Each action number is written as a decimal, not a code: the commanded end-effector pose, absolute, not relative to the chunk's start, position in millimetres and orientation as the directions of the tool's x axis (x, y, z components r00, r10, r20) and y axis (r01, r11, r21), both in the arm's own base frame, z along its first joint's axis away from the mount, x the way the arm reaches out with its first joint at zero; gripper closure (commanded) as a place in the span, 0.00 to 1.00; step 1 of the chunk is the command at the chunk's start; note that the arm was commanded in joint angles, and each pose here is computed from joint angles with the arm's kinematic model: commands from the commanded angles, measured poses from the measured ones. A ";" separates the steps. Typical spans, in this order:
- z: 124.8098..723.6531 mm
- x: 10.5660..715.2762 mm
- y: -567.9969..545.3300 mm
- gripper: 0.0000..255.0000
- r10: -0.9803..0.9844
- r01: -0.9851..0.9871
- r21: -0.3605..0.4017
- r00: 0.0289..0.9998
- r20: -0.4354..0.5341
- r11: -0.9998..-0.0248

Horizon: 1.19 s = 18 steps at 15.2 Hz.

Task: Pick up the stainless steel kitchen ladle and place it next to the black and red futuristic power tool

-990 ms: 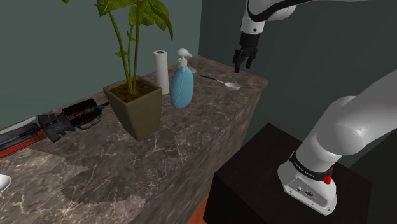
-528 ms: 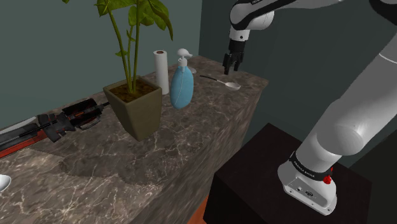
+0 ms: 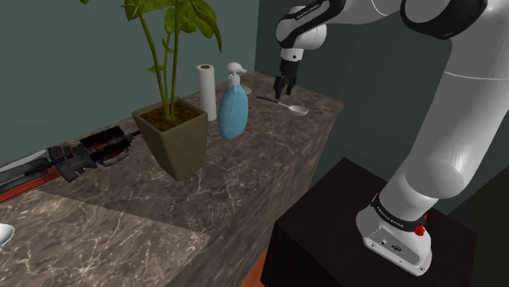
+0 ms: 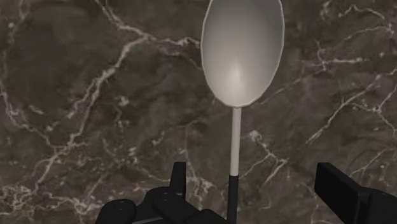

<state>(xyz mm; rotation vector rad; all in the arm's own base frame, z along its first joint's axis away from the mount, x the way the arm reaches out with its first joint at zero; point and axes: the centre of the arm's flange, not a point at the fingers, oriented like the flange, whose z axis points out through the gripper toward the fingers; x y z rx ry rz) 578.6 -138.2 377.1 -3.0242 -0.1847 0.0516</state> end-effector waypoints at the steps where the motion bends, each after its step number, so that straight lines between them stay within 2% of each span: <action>1: 366.5 584.7 -140.9 0.00 0.127 0.123 -0.115 0.992 -0.026 -0.986; 7: 337.3 583.6 -137.6 0.00 0.127 0.123 -0.115 0.992 -0.026 -0.986; 14: 337.3 583.6 -137.6 0.00 0.127 0.123 -0.115 0.992 -0.026 -0.986; 15: 337.3 583.6 -137.6 1.00 0.127 0.123 -0.115 0.992 -0.026 -0.986; 18: 337.3 583.6 -137.6 1.00 0.127 0.123 -0.115 0.992 -0.026 -0.986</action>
